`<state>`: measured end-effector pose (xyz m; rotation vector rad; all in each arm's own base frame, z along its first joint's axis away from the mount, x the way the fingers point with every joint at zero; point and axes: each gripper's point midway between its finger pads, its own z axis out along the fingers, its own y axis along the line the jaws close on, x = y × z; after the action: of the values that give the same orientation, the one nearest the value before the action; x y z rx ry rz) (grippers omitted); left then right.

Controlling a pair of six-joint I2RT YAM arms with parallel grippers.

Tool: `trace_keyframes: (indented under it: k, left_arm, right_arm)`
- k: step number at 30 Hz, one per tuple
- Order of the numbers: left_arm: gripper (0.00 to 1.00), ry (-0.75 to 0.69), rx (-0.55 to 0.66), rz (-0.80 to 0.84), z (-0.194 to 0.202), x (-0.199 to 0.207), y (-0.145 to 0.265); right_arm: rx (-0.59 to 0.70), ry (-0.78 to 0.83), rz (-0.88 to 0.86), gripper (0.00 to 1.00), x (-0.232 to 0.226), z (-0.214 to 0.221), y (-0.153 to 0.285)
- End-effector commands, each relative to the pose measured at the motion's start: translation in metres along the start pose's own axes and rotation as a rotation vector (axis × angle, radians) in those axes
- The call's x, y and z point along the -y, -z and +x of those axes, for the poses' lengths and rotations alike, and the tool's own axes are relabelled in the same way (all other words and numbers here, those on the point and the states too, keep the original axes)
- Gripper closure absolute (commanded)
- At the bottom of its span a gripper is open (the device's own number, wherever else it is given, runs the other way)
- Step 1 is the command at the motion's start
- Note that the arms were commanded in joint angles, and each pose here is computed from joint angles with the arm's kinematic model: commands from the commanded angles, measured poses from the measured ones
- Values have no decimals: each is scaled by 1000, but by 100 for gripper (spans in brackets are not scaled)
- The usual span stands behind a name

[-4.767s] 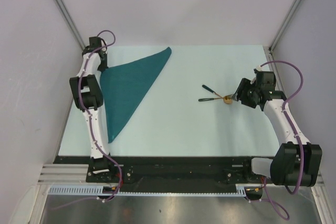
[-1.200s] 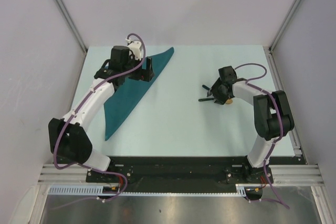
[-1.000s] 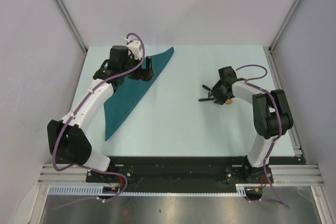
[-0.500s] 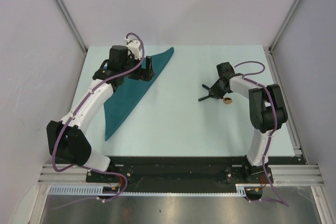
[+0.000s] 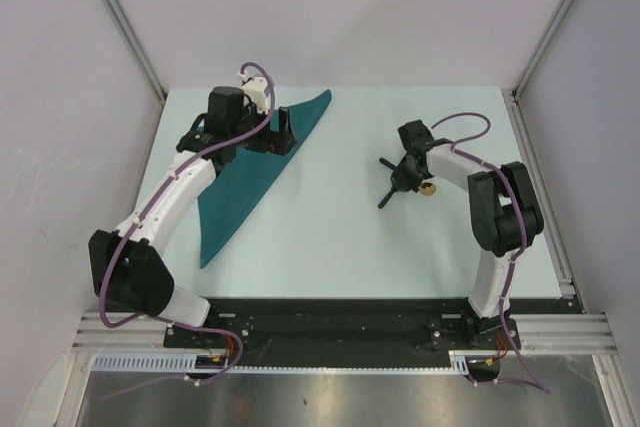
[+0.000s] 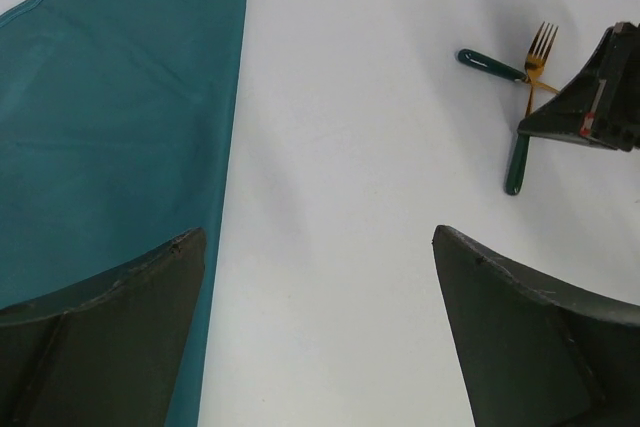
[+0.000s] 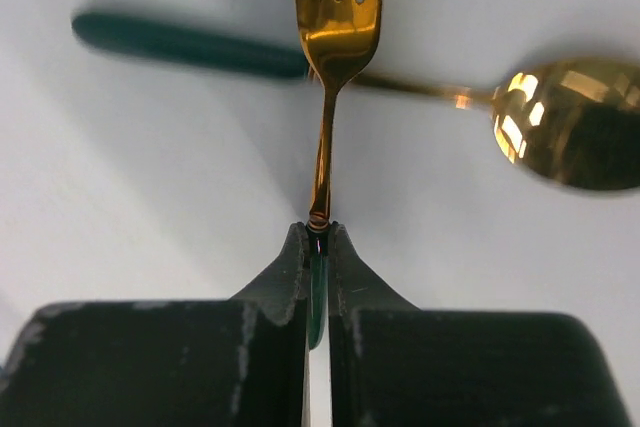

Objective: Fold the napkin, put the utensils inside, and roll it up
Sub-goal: Grab a utensil with the right arm, then grab a utensil with the left arm

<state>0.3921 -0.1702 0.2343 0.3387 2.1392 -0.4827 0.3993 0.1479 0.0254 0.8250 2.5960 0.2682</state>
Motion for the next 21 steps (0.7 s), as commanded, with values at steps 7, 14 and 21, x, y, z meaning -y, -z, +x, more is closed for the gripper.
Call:
trace_keyframes:
  k: [7, 14, 21]
  left_arm:
    - [0, -46, 8, 57, -5, 33, -1]
    - [0, 53, -96, 33, 80, 31, 5]
    - [1, 171, -79, 21, 129, 38, 27]
  right_arm:
    - [19, 182, -83, 100, -47, 55, 53]
    - [-99, 283, -156, 100, -78, 114, 24]
    - [-145, 351, -199, 96, -96, 138, 15]
